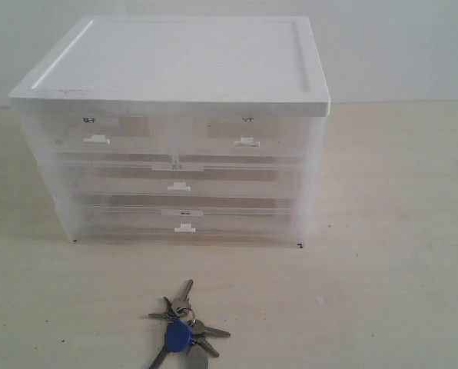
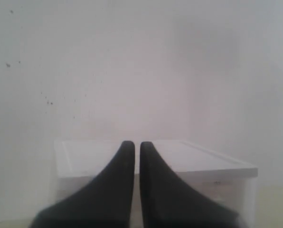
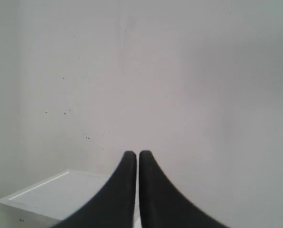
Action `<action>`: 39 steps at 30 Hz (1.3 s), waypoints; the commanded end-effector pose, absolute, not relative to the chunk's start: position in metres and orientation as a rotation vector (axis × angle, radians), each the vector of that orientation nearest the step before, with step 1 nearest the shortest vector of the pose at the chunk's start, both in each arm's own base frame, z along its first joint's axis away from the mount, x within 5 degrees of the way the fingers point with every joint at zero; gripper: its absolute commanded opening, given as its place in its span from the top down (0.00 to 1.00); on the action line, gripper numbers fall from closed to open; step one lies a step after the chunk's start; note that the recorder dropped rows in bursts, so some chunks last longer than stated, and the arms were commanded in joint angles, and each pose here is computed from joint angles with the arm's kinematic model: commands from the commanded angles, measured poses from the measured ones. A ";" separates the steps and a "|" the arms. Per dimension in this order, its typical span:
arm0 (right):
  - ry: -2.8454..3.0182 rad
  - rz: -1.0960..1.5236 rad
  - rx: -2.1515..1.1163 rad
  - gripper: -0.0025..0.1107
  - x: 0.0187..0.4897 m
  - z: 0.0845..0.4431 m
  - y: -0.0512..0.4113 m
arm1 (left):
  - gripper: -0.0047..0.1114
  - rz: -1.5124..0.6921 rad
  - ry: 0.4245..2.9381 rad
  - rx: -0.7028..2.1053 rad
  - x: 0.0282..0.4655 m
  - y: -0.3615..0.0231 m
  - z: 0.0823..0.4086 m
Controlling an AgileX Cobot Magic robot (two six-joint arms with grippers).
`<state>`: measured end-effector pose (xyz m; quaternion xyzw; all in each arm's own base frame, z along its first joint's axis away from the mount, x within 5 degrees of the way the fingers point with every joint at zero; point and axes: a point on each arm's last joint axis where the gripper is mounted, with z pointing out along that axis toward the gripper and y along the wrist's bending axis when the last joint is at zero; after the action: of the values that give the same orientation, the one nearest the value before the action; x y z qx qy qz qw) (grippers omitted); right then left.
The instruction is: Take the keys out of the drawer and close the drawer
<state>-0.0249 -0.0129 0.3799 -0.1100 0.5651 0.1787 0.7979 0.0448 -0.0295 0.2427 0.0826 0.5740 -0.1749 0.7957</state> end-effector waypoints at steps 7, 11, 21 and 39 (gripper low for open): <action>1.251 0.425 -0.210 0.98 -0.024 0.377 -0.013 | 0.92 -0.351 1.282 0.176 0.048 -0.028 0.231; 1.247 0.428 -0.209 0.98 -0.024 0.377 -0.013 | 0.92 -0.437 1.278 0.186 0.046 -0.033 0.232; 1.333 0.538 -0.188 0.98 0.003 0.383 0.004 | 0.92 -0.405 1.342 0.151 0.053 -0.030 0.249; 1.413 0.532 -0.204 0.98 0.003 0.376 0.005 | 0.92 -0.386 1.453 0.170 0.058 -0.030 0.219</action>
<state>0.0035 0.0053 0.3768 -0.0915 0.6394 0.2434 0.7236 0.0570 -0.0304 0.2202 0.0793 0.6557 -0.1713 0.7310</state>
